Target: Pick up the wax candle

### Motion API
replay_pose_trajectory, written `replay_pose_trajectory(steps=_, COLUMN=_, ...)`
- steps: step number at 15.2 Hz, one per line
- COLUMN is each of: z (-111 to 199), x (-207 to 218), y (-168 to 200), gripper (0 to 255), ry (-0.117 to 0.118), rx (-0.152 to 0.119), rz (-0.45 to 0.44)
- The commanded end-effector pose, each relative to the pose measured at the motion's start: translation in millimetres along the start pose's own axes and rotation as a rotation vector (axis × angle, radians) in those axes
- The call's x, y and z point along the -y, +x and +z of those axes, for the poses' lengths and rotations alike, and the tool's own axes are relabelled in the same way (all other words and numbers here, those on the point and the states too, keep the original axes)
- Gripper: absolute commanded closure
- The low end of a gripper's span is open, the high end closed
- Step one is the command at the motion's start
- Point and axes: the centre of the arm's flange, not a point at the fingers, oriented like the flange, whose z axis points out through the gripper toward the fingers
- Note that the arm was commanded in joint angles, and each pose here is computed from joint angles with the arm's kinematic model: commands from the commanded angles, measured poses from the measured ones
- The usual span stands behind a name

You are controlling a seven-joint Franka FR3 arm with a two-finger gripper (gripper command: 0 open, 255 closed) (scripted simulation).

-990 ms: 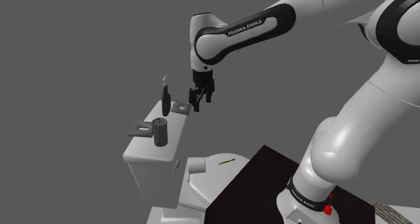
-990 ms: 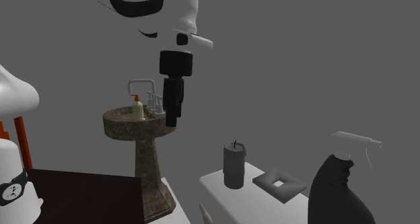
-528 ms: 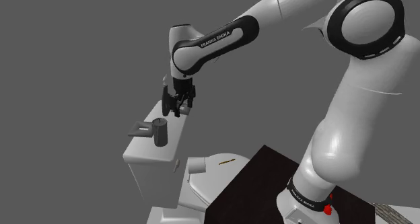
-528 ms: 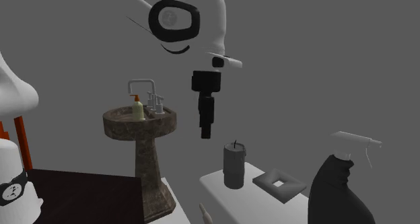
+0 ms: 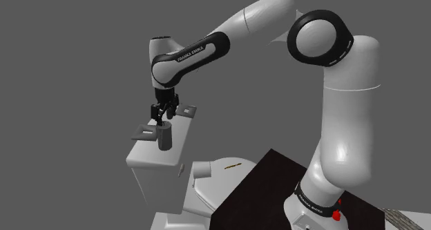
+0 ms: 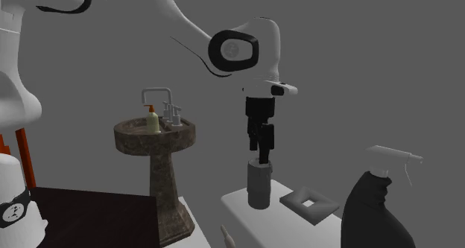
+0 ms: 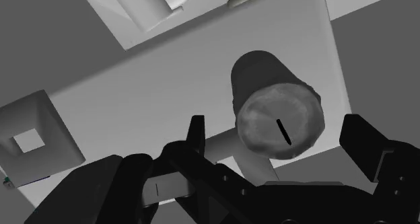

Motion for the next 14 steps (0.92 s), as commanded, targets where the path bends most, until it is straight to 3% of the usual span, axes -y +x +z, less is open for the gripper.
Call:
replay_pose_trajectory(steps=1, z=10.3, x=10.2, y=19.6, gripper=0, ry=0.003, rx=-0.008, rz=-0.013)
replay_pose_trajectory(steps=11, z=51.6, x=11.4, y=22.7, gripper=0, ry=0.003, rx=-0.009, rz=-0.015)
replay_pose_trajectory(steps=12, z=51.5, x=10.5, y=22.5, gripper=255, ry=0.003, rx=-0.009, rz=-0.015)
replay_pose_trajectory(steps=14, z=51.4, x=10.4, y=22.3, gripper=255, ry=0.003, rx=-0.009, rz=-0.015)
